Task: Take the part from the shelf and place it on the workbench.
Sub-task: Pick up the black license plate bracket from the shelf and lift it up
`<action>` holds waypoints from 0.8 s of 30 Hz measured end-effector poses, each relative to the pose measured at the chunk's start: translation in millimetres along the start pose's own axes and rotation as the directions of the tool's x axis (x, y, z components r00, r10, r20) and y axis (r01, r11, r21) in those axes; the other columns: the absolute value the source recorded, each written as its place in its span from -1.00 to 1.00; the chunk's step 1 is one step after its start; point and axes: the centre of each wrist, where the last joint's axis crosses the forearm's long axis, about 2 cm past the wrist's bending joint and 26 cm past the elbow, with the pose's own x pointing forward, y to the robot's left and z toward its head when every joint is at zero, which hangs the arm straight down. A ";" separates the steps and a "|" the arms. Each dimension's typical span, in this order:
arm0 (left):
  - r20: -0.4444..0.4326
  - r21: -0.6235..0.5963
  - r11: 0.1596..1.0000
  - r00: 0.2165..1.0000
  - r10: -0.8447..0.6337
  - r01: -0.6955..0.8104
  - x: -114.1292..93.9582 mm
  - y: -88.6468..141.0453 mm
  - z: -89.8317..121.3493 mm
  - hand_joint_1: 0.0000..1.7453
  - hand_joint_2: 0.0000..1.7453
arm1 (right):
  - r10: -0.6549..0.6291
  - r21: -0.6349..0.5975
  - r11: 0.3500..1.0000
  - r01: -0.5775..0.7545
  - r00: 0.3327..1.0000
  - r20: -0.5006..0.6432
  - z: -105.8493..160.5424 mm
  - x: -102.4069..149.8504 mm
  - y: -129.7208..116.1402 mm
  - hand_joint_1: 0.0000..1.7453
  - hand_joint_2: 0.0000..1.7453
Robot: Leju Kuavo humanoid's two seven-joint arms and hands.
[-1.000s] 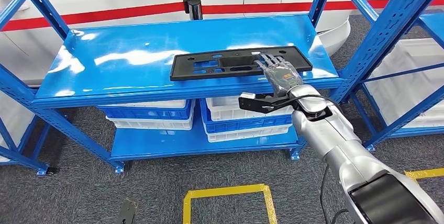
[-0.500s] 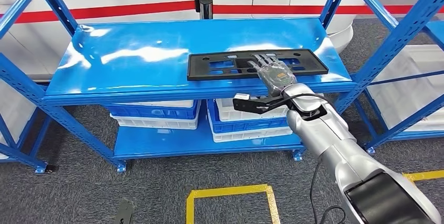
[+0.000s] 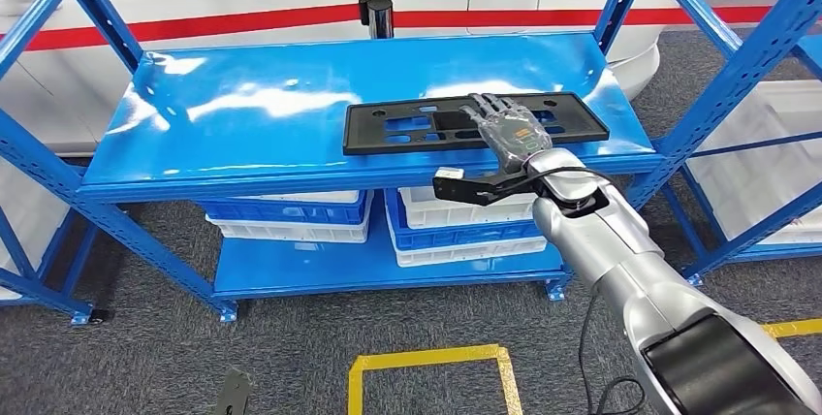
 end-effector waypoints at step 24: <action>0.016 0.015 1.000 1.000 0.007 -0.007 -1.1 1.2 0.1 -1.00 -1.00 | -0.003 0.020 1.000 0.002 1.000 0.009 2.7 4.2 7.9 0.38 1.00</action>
